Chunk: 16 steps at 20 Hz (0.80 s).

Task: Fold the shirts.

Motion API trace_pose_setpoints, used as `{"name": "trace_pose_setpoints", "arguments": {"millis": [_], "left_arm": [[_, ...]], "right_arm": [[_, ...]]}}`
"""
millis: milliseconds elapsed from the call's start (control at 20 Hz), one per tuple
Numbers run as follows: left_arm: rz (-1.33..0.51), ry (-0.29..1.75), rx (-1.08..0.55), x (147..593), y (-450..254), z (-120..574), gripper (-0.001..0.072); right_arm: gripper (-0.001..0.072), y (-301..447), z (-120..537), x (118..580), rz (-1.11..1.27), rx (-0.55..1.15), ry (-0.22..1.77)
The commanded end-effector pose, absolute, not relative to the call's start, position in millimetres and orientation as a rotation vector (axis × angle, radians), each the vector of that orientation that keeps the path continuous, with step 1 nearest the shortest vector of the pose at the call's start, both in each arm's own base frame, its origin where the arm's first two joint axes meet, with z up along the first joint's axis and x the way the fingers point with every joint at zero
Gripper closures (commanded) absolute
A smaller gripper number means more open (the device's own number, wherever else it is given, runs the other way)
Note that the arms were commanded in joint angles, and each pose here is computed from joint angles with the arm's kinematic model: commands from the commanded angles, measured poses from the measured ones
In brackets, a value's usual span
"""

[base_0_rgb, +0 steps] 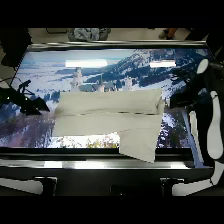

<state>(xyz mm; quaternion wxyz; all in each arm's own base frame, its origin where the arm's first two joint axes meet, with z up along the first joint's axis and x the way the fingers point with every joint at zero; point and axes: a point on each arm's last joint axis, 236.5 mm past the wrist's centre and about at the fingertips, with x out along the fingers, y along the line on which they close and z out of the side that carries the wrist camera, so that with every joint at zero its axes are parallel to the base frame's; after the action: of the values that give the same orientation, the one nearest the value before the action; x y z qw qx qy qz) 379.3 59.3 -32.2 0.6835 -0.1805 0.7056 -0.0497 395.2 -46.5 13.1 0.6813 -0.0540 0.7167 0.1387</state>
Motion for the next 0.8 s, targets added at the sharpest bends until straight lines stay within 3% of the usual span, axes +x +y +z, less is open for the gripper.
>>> {"name": "trace_pose_setpoints", "arguments": {"millis": [0, 200, 500, 550, 600, 700, 750], "left_arm": [[-0.049, 1.664, -0.453, 314.8, 55.9, -62.7, 0.0116], [-0.102, 1.675, -0.491, 274.7, 28.6, -97.9, 0.0118], [-0.093, 1.583, -0.565, 293.5, 19.5, -103.7, 0.0121], [-0.100, 1.577, -0.598, 294.1, 13.6, -105.0, 0.0172], [-0.110, 1.579, -0.635, 293.2, 6.7, -106.4, 0.0282], [-0.119, 1.596, -0.653, 288.4, 0.0, -110.8, 0.0284], [-0.121, 1.598, -0.648, 287.9, -1.8, -112.0, 0.0335]], "right_arm": [[0.0171, -54.8, -1.7, 346.7, 0.348, -0.081, 1.644], [0.0172, -31.0, -35.4, 309.4, 0.433, -0.034, 1.668], [0.0172, -30.1, -41.9, 309.5, 0.434, -0.034, 1.660], [0.0172, -30.2, -44.0, 309.9, 0.431, -0.034, 1.657], [0.0172, -29.4, -46.7, 309.4, 0.431, -0.030, 1.656], [0.0171, -21.0, -51.7, 306.0, 0.451, 0.004, 1.656], [0.0168, -13.4, -53.6, 304.7, 0.475, 0.031, 1.649]]}}
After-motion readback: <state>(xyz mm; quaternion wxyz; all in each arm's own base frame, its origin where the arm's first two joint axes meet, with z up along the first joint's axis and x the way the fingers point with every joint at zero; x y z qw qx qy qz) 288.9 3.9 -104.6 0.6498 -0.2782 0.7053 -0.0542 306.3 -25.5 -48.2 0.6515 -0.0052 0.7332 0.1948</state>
